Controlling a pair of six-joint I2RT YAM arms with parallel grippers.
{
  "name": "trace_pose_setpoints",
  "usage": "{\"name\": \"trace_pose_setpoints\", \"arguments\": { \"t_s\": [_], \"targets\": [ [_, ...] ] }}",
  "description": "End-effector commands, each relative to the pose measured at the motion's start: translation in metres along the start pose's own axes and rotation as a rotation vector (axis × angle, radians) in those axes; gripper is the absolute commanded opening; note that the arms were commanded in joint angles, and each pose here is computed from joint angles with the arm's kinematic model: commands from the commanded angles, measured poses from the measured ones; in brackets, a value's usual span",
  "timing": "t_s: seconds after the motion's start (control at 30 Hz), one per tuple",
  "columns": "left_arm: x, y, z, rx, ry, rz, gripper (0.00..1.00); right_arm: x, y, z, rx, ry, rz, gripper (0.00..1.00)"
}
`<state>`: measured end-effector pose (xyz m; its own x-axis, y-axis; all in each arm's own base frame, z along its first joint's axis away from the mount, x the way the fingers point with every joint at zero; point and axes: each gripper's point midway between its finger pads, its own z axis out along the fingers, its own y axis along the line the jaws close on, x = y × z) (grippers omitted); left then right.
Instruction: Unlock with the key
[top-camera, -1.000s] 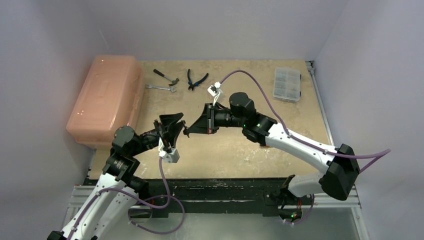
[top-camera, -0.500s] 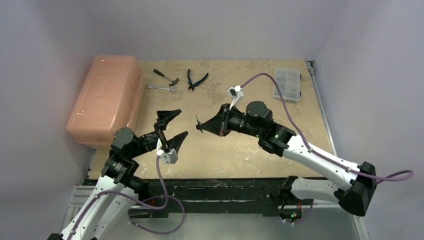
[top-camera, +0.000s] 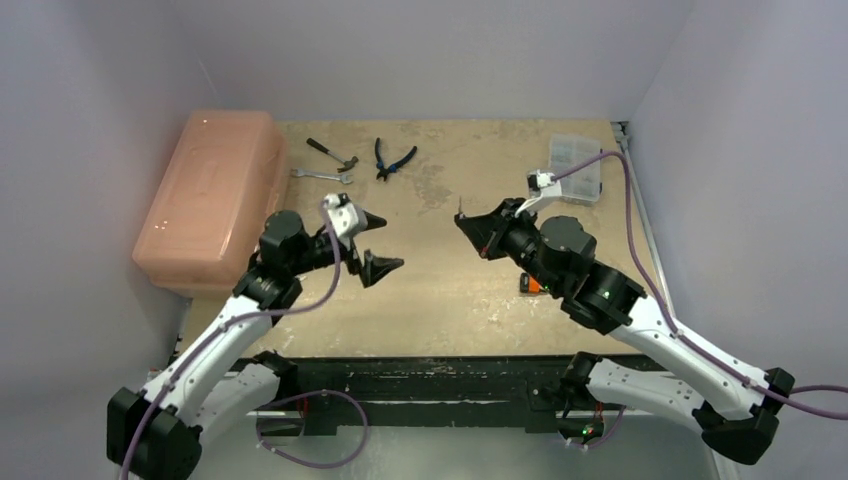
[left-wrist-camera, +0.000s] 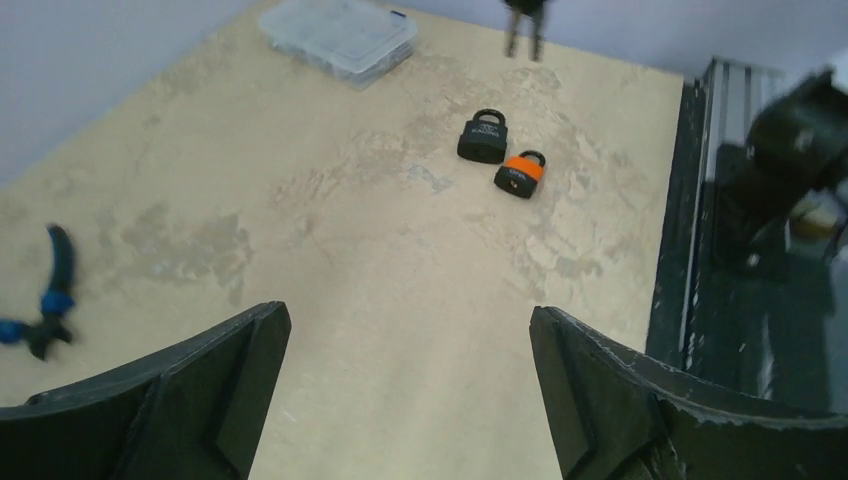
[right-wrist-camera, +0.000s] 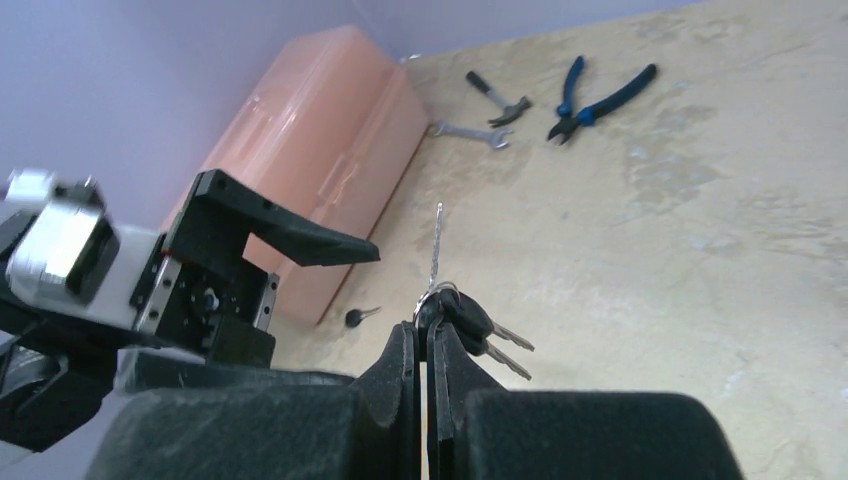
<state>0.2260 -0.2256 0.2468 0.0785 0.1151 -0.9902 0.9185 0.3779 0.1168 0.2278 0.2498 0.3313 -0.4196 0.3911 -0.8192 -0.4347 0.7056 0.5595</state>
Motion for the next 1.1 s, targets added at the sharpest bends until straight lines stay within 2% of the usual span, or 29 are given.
{"name": "trace_pose_setpoints", "arguments": {
  "t_s": [0.0, 0.13, 0.27, 0.4, 0.5, 0.57, 0.67, 0.77, 0.83, 0.9, 1.0, 1.07],
  "targets": [
    [-0.019, 0.030, 0.020, -0.147, 0.022, -0.462, 0.99, -0.035, -0.019, -0.016, 0.121, -0.124, -0.016, 0.00],
    [0.010, 0.033, 0.046, -0.104, 0.098, -0.612, 0.99, -0.052, -0.023, -0.026, 0.147, -0.188, -0.014, 0.00],
    [0.032, 0.042, 0.067, -0.158, 0.131, -0.647, 0.99, -0.070, -0.025, -0.039, 0.169, -0.250, -0.022, 0.00],
    [0.056, 0.045, 0.091, -0.257, 0.224, -0.612, 0.97, -0.087, -0.029, -0.051, 0.193, -0.305, -0.035, 0.00],
    [0.068, 0.048, 0.109, -0.362, 0.337, -0.517, 0.99, -0.094, -0.031, -0.059, 0.204, -0.331, -0.038, 0.00],
    [0.062, 0.050, 0.118, -0.366, 0.295, -0.532, 0.99, -0.096, -0.033, -0.064, 0.209, -0.344, -0.036, 0.00],
    [0.075, 0.053, 0.129, -0.412, 0.224, -0.691, 0.99, -0.099, -0.037, -0.073, 0.218, -0.363, -0.031, 0.00],
    [0.088, 0.047, 0.157, -0.293, 0.242, -0.716, 0.98, -0.100, -0.041, -0.079, 0.227, -0.375, -0.028, 0.00],
    [0.098, 0.039, 0.179, -0.264, 0.336, -0.659, 0.90, -0.102, -0.043, -0.083, 0.234, -0.381, -0.025, 0.00],
    [0.104, 0.024, 0.198, -0.269, 0.400, -0.510, 0.90, -0.106, -0.044, -0.089, 0.239, -0.393, -0.019, 0.00],
    [0.105, 0.007, 0.223, -0.203, 0.416, -0.407, 0.90, -0.112, -0.044, -0.098, 0.234, -0.420, -0.003, 0.00],
    [0.102, -0.001, 0.237, -0.152, 0.406, -0.378, 0.87, -0.119, -0.044, -0.108, 0.227, -0.445, 0.010, 0.00]
  ]
}}
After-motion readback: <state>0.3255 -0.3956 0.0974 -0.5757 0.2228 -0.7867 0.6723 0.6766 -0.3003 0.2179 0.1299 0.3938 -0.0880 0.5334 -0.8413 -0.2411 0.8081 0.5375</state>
